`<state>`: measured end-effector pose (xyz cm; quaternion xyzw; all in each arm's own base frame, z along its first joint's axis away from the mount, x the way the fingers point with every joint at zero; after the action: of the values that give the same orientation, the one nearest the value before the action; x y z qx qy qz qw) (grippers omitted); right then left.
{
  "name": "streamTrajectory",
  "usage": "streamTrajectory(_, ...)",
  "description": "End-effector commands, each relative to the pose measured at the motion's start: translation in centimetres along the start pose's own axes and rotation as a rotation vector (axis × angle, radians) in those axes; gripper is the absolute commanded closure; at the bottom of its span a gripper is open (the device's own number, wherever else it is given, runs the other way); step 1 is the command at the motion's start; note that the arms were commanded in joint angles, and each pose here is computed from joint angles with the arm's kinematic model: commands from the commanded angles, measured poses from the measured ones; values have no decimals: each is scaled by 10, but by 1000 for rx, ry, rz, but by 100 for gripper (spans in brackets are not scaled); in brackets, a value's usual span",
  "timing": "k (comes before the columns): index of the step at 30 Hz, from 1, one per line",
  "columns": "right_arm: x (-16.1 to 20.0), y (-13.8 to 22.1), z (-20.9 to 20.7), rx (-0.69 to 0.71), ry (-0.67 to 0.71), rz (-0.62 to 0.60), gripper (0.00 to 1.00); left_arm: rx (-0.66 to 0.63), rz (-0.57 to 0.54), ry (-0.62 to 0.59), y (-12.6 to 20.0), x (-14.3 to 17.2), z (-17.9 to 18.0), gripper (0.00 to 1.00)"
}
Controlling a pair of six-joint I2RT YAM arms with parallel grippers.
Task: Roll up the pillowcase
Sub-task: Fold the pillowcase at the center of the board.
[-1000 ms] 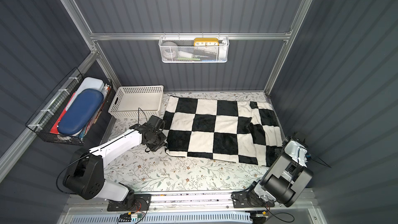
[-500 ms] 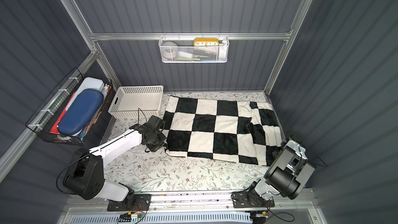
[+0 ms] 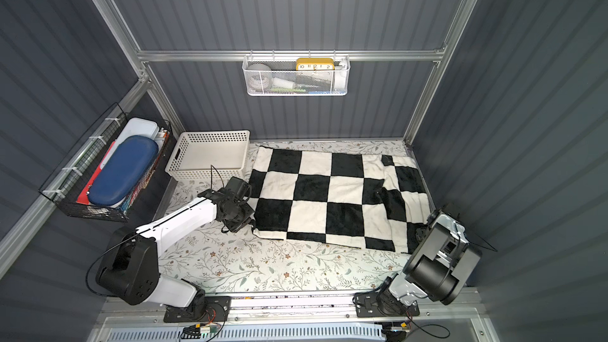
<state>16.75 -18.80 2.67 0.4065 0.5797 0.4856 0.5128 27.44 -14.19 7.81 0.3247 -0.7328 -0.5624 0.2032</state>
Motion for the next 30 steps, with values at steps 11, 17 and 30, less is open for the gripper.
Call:
streamTrajectory(11,29,76,5,-84,111,42,100,85,-78,53,70,-3,8,100)
streamTrajectory(17,18,125,39,-188,205,-16,100,155,-162,67,111,-16,-2,100)
streamTrajectory(30,-41,161,124,-427,145,-112,100,322,-308,-19,121,-97,-112,100)
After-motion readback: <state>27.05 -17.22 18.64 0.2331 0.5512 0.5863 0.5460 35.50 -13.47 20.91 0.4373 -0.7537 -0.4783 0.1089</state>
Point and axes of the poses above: each gripper's point midway between its finger pads, its own y axis back along the fingers, its own z axis along the line the jaws close on, x = y × z, the point moved 1 cm from there along y, back along the fingers, and after that the axes turned 5 degrees about y, right-handed, at the moved point
